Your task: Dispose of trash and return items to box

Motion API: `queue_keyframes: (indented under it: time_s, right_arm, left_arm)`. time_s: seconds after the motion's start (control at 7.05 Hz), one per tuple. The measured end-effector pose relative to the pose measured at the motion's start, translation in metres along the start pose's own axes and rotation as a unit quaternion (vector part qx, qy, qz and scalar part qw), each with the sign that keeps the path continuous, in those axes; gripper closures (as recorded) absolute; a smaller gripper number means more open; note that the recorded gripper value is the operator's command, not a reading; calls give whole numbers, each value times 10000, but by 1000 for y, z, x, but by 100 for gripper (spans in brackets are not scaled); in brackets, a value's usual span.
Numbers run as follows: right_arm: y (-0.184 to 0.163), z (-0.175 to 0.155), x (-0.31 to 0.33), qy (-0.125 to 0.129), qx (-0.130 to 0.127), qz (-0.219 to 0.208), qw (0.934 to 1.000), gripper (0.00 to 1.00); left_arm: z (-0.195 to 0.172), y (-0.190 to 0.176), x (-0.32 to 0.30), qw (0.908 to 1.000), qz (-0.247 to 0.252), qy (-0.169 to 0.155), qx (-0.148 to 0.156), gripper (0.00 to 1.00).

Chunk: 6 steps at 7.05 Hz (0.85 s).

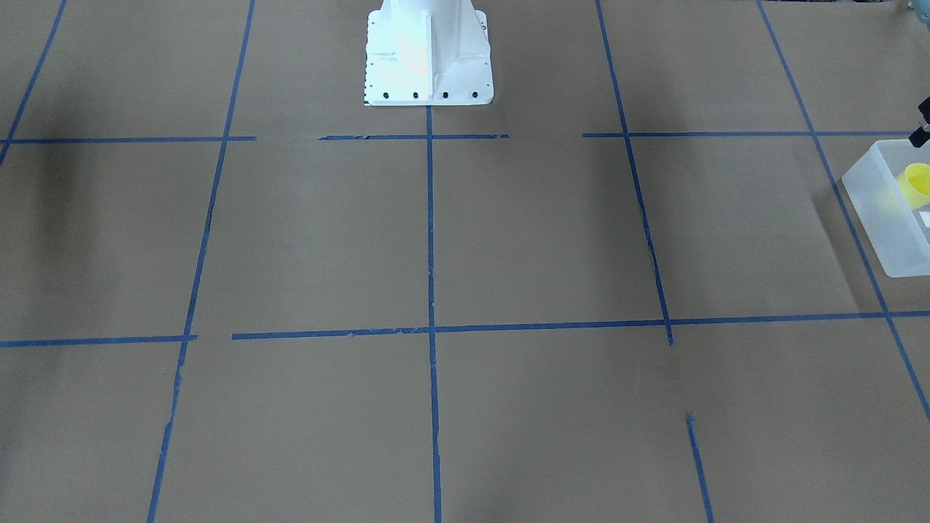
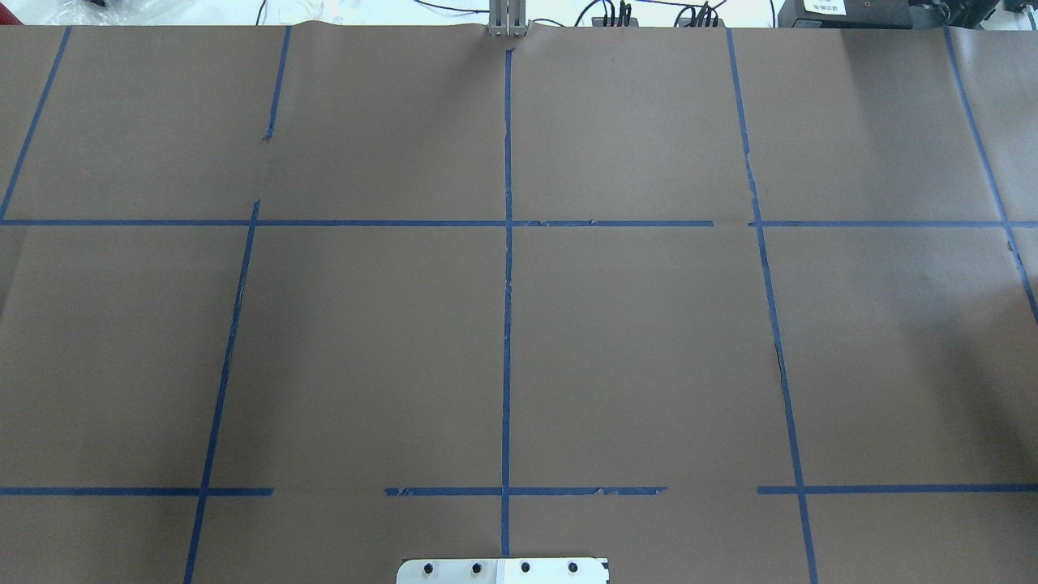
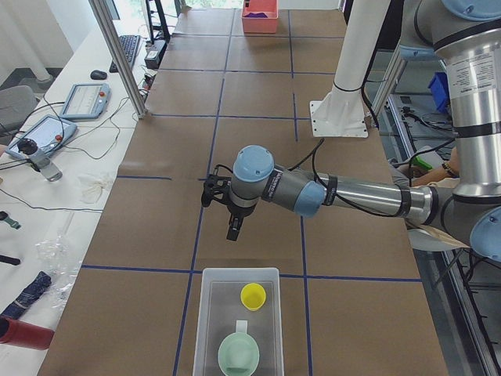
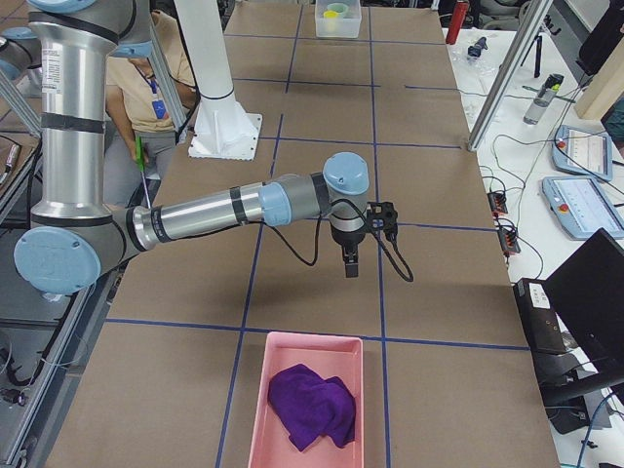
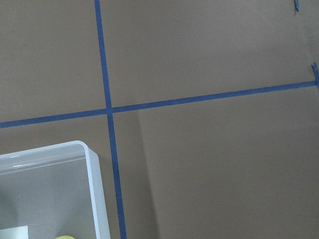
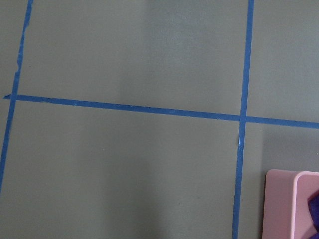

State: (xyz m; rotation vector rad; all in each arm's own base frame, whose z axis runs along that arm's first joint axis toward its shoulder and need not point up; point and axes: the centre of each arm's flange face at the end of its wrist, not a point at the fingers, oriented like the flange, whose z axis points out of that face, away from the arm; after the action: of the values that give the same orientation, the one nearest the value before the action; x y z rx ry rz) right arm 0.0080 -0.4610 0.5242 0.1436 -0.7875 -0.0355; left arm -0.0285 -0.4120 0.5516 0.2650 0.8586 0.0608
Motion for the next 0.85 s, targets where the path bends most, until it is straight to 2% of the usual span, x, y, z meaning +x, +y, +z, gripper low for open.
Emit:
queue_keyframes:
  time_s: [0.28,0.85]
  right_arm:
    - [5,3,3,5,-34,31,10000,0]
    - [15,6,8,-3,-87,73,9999,0]
  left_arm:
    - [9,1,7,9999,-25,33,-101,0]
    - [27,22,9,9950,-910,4,-411,0]
